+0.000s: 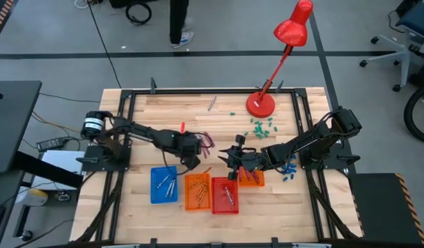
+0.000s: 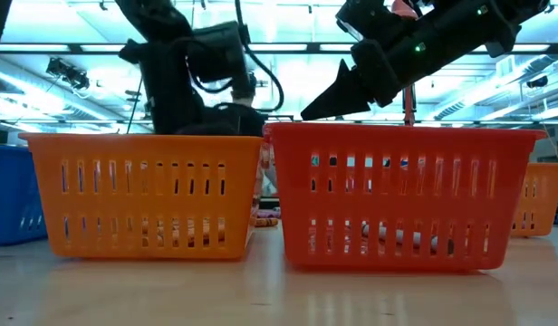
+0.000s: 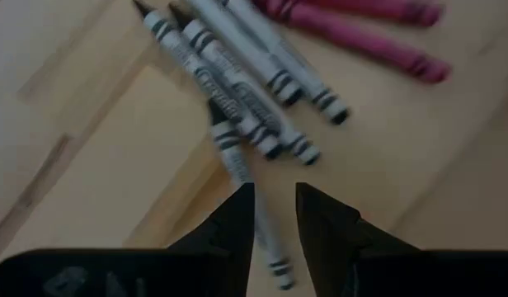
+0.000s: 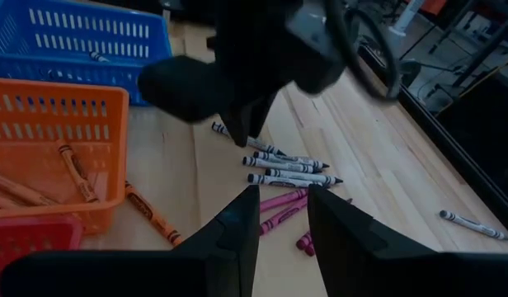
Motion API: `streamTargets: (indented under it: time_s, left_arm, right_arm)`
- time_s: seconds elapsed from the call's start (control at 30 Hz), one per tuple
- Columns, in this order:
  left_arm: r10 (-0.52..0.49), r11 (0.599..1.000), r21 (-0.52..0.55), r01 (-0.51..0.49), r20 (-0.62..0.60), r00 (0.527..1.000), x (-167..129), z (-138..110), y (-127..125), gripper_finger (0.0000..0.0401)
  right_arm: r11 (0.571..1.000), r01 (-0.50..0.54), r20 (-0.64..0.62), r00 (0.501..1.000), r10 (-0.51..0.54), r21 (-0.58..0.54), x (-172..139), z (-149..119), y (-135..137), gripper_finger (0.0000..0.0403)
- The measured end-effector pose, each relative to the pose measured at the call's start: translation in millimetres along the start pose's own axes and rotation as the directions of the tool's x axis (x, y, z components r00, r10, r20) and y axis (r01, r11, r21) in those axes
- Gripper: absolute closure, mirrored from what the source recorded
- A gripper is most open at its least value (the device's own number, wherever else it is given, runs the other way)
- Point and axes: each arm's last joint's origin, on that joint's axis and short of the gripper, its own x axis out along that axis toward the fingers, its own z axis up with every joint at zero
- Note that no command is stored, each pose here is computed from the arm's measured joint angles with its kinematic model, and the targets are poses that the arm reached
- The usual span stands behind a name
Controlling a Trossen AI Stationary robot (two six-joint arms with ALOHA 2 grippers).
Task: Sort crayons
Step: Put the black crayon into the blue bin
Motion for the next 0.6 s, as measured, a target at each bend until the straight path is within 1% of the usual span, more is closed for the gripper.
streamTargets:
  time_s: [0.17, 0.27, 0.37, 0.47, 0.6]
  left_arm:
    - [0.042, 0.999, 0.008, -0.042, -0.043, 0.998, 13, 1, 6, 0.0299]
    - [0.040, 0.999, 0.030, -0.039, -0.045, 0.998, 14, 1, 5, 0.0299]
    - [0.024, 0.999, 0.026, -0.022, -0.059, 0.998, 14, 2, 6, 0.0301]
    - [-0.004, 0.999, 0.032, 0.007, -0.079, 0.997, 14, 3, 7, 0.0316]
    - [-0.018, 0.997, 0.068, 0.024, -0.088, 0.996, 14, 2, 7, 0.0351]
  right_arm:
    - [1.000, 0.000, 0.001, 1.000, 0.000, -0.003, 0, 0, 0, 0.0293]
    - [1.000, 0.000, 0.000, 1.000, 0.000, -0.006, 0, 0, 0, 0.0293]
    - [1.000, -0.001, 0.001, 1.000, 0.001, -0.007, 0, 0, 0, 0.0293]
    - [1.000, -0.001, 0.001, 1.000, 0.001, -0.008, 0, 0, 0, 0.0293]
    - [1.000, -0.001, 0.001, 1.000, 0.001, -0.010, 0, 0, 0, 0.0293]
